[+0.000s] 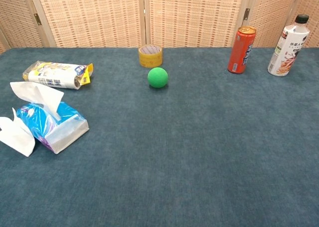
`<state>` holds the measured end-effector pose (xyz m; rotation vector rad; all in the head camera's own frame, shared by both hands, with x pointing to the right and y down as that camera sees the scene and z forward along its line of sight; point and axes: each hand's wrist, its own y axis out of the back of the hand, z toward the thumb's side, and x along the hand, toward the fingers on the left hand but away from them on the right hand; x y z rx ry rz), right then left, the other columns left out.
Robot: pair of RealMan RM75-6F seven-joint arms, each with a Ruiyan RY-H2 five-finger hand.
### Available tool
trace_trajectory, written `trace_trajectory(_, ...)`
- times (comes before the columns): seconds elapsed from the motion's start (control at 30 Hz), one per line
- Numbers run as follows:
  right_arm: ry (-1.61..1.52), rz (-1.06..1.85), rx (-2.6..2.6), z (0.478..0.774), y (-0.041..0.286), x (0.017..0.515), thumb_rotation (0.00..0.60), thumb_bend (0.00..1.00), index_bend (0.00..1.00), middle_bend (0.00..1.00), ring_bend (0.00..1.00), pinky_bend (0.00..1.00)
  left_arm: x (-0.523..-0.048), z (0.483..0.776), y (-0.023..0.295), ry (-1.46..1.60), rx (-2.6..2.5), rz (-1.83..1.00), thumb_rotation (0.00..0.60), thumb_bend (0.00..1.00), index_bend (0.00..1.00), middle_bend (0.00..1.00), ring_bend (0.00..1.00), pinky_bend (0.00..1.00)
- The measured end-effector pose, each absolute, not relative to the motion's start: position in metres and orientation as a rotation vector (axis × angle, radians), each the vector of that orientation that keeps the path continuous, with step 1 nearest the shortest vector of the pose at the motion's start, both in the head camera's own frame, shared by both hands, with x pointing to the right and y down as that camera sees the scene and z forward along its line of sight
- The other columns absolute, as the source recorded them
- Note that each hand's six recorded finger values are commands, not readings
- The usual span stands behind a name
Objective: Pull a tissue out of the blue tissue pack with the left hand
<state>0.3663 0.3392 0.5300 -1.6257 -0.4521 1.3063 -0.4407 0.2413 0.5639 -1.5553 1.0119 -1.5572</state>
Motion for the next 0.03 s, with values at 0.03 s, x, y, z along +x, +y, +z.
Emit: trace_trajectory(0.03, -0.452, 1.307, -1.626, 0.53, 0.3391, 0.3666, 0.6, 0.02, 0.0, 0.0, 0.0, 0.0, -0.4404, 0.5632, 0.2414, 1.013, -1.554, -1.556, 0.6, 0.33, 0.0, 0.0, 0.0, 0.02)
